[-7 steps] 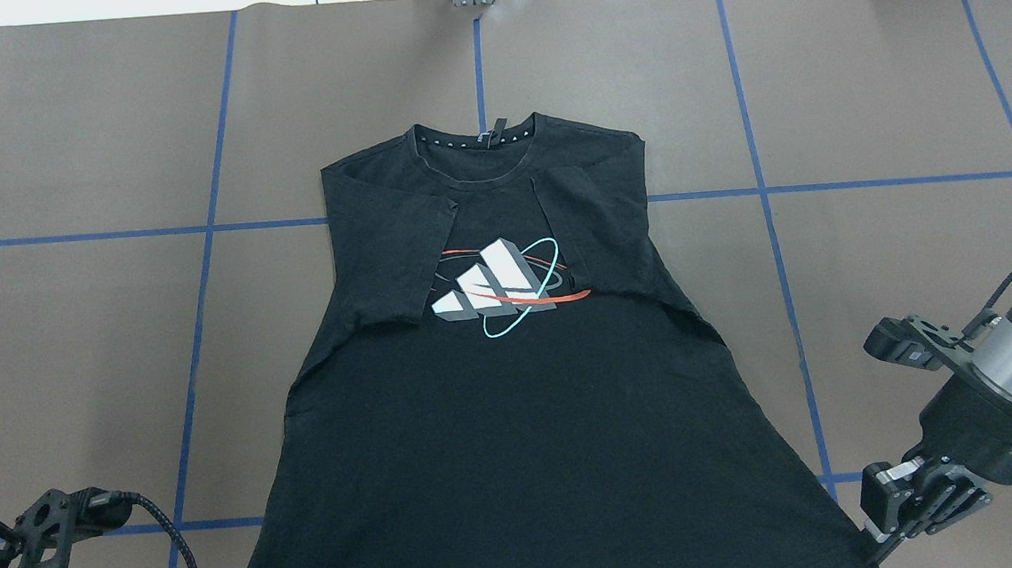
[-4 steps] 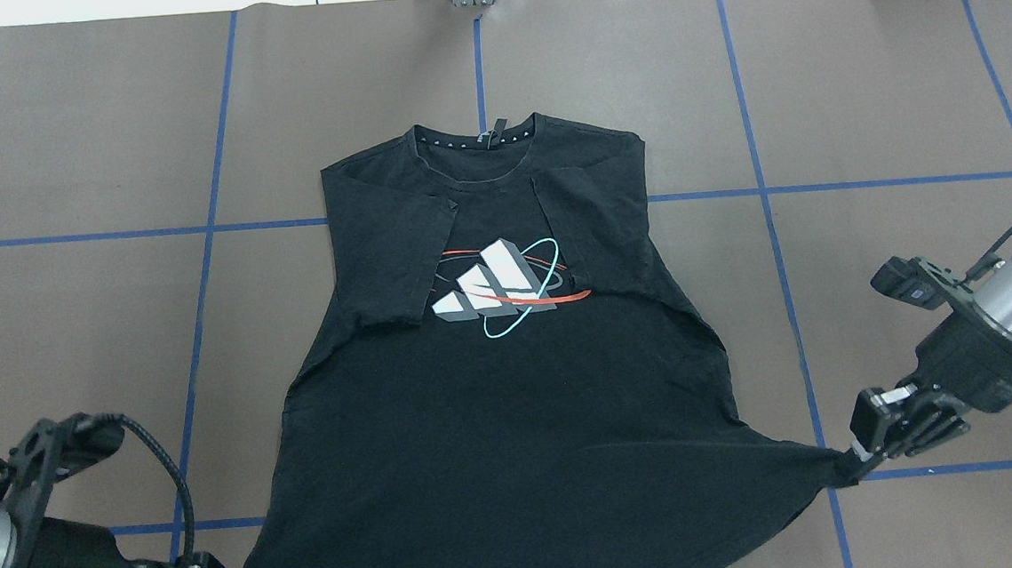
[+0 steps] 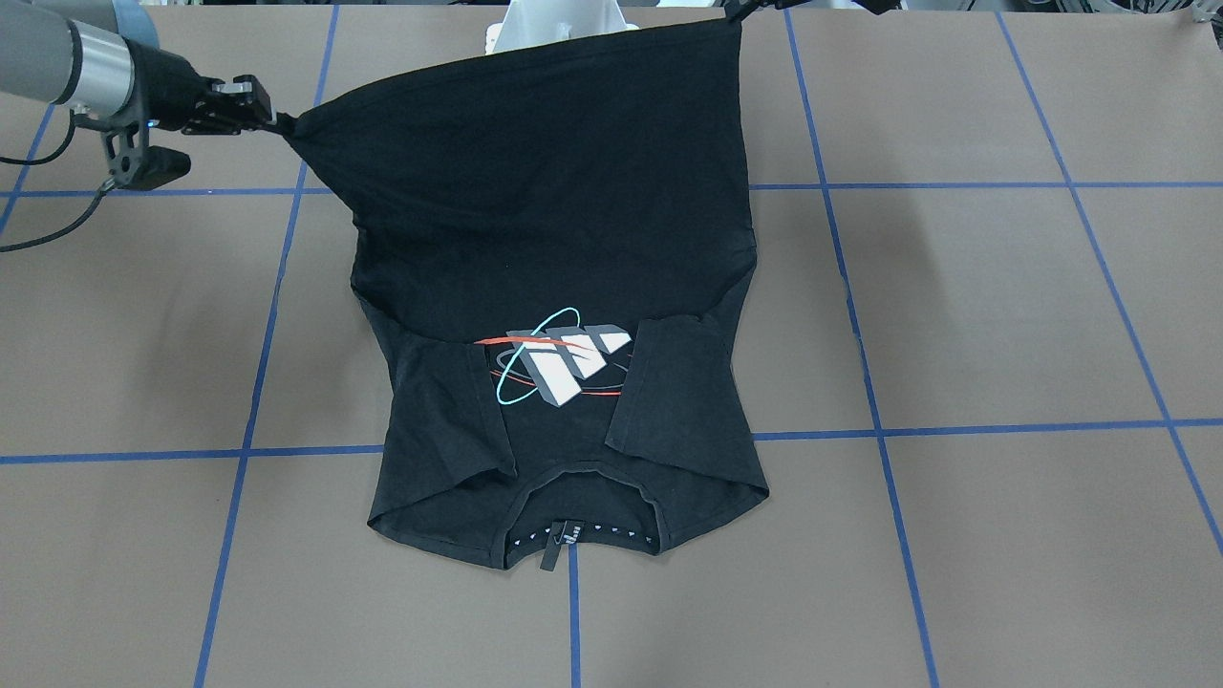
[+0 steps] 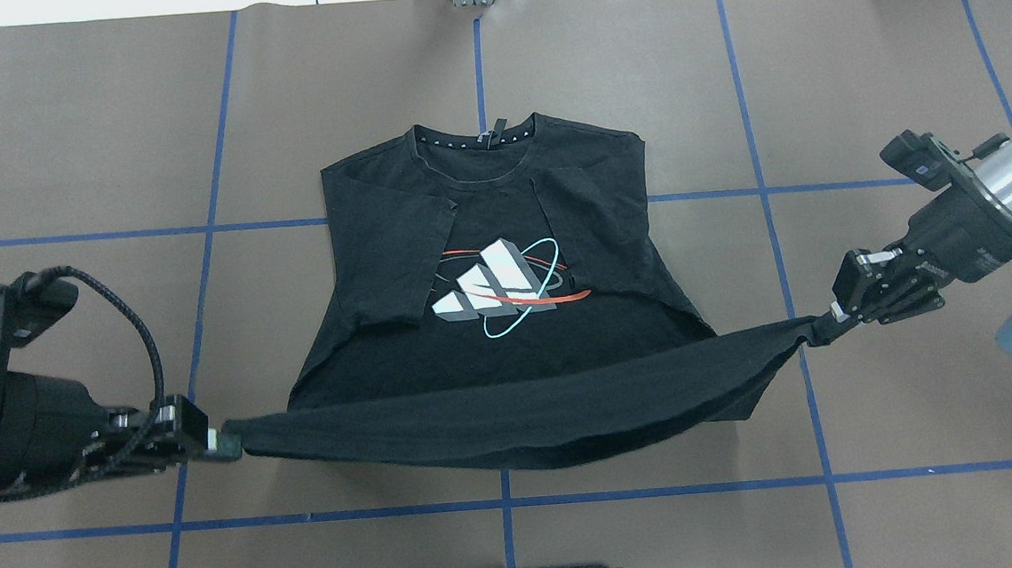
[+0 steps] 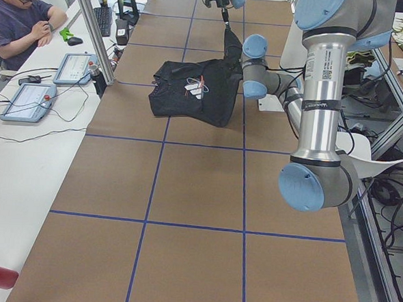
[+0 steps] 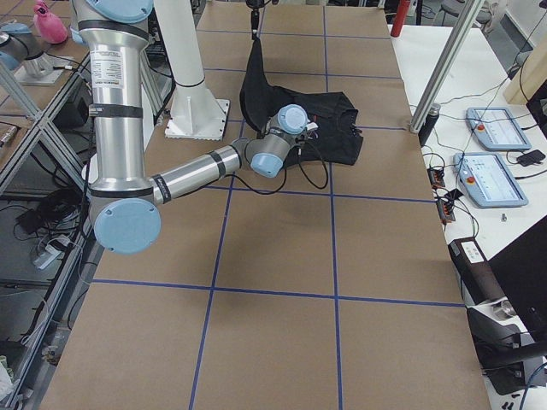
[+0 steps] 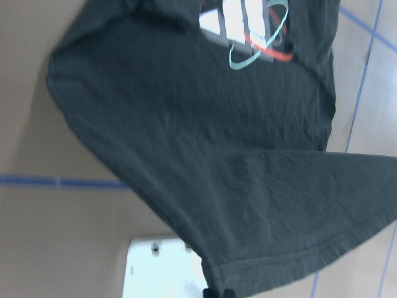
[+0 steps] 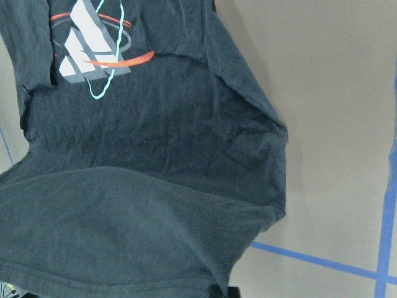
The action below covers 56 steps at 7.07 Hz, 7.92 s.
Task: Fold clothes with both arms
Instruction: 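Lift both hem corners and carry them toward the collar, then lay the hem over the collar with both grippers, stretching it taut, then open both grippers and raise them away from the folded shirt, then lower the right gripper onto the folded shirt edge nearest it and grasp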
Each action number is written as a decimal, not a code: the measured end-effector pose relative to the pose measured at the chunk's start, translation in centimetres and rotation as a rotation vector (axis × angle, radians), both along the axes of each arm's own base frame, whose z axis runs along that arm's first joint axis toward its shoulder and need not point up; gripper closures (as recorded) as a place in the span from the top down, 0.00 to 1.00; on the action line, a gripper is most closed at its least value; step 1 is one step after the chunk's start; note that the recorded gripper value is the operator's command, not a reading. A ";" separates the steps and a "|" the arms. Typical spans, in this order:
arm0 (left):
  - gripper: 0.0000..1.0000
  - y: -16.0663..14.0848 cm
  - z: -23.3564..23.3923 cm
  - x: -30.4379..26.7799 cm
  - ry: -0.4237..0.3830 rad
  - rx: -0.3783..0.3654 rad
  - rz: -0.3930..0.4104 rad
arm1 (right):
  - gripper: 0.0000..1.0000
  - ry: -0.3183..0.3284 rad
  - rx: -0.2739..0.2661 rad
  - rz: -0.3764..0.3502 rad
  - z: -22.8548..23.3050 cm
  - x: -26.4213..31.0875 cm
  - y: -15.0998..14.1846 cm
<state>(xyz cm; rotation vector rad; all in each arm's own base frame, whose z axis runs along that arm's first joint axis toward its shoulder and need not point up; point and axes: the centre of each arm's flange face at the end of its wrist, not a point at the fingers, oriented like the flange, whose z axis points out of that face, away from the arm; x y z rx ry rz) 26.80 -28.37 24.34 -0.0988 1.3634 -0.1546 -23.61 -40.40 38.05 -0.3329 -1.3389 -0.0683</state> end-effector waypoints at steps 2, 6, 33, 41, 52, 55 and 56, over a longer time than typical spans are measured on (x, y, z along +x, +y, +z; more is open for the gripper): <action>0.00 -6.3 2.7 -0.9 -0.034 -0.012 -0.032 | 0.00 0.011 -0.014 0.062 0.6 0.7 -4.4; 0.00 -14.3 4.7 2.4 -0.076 -0.056 -0.079 | 0.00 0.036 -0.050 0.146 1.0 0.5 -13.3; 1.00 -32.5 7.1 7.5 -0.116 -0.070 -0.269 | 1.00 0.176 -0.040 0.317 -2.1 -7.2 -27.7; 1.00 -31.9 4.8 6.0 -0.084 -0.044 -0.286 | 1.00 0.220 -0.150 0.161 3.6 -14.6 -14.5; 1.00 -30.8 2.4 4.7 -0.045 -0.016 -0.297 | 0.00 0.250 -0.163 0.069 6.3 -18.1 -8.8; 1.00 -30.8 2.2 4.7 -0.044 -0.013 -0.298 | 0.00 0.259 -0.196 0.084 5.8 -18.4 -8.6; 1.00 -30.8 2.2 4.6 -0.043 -0.013 -0.298 | 0.00 0.247 -0.194 0.080 5.3 -18.0 -8.2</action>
